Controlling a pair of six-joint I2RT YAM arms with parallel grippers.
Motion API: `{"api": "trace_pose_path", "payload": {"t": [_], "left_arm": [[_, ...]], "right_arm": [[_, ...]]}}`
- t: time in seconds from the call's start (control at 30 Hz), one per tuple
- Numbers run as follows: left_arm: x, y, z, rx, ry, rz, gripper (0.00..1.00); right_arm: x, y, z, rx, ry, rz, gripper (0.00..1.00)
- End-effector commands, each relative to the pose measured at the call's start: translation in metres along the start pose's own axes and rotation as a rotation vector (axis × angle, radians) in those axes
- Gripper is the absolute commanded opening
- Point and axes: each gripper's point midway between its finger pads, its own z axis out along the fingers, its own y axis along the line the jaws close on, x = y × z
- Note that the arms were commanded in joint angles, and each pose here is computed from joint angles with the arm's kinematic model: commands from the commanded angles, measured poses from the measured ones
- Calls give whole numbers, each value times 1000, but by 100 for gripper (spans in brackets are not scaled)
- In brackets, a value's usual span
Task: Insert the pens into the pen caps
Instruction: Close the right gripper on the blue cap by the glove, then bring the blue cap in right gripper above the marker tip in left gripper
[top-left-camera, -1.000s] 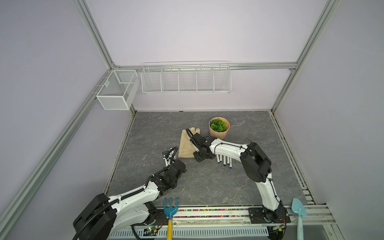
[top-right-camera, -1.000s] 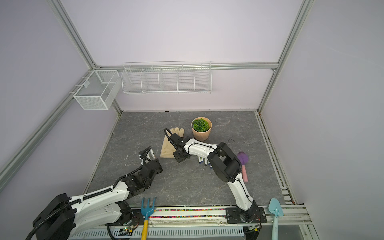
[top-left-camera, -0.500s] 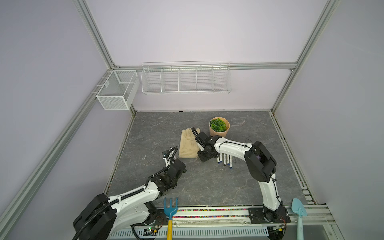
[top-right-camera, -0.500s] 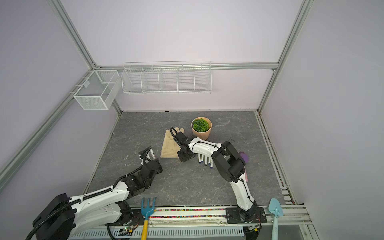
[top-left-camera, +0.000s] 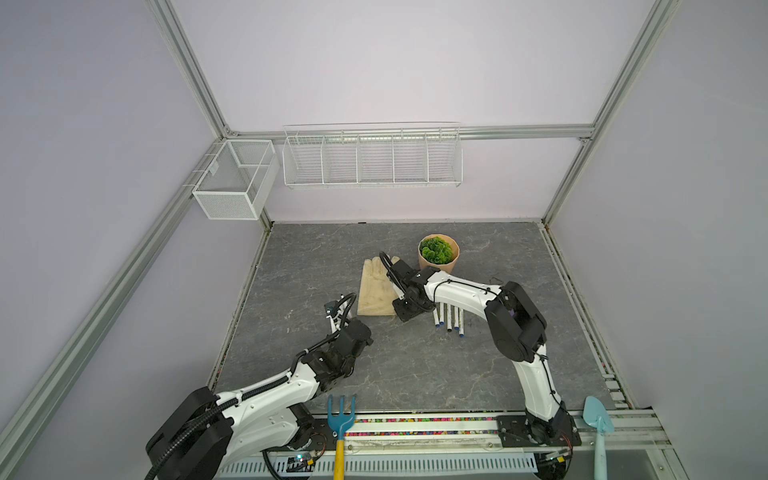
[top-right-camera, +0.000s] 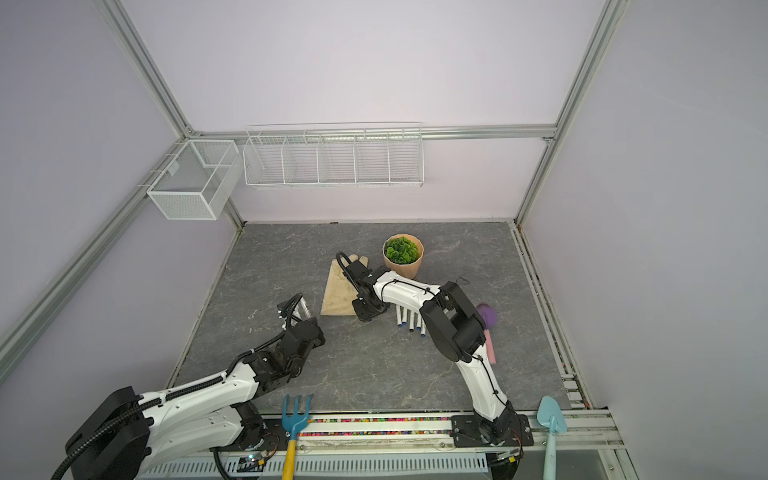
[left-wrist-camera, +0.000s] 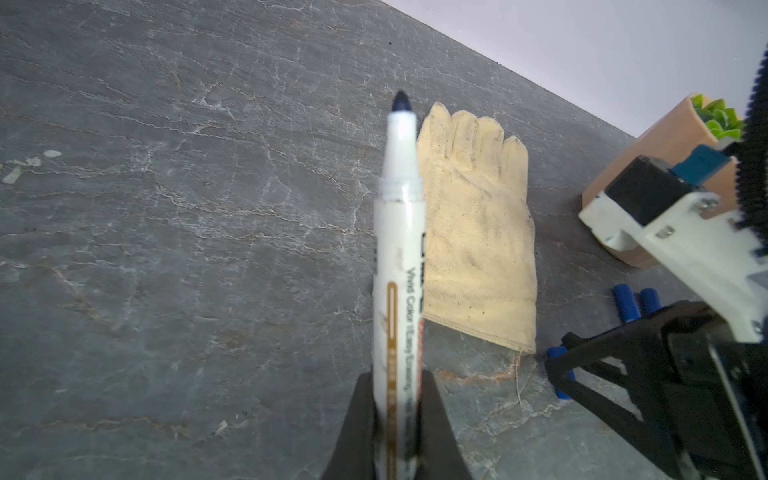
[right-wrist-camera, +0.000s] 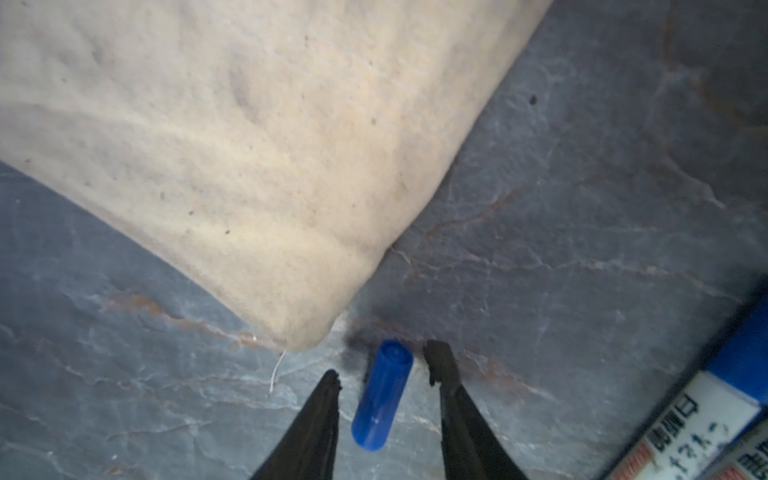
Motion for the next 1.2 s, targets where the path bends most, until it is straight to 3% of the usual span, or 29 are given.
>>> {"api": "trace_pose_path", "payload": {"t": [0.0,0.33,0.67,0.87,1.17], "left_arm": [[-11,-9,0,17,-22,-15,0],[-10,-10,0,18,-15,0,0],[-9,-16,1,39,-6,24,0],[-6,-38,0,145,27,84,0],[23,-120,-24,599,175,255,0]], "right_arm": [[10,-5,11,49,69,-33,42],[13,-9,21,133,107,-81,36],[8,-3,15,46,96,-10,12],[-19,-5,-46,-135,-114,105,8],[-22,-9,-159,-415,-488,200,7]]}}
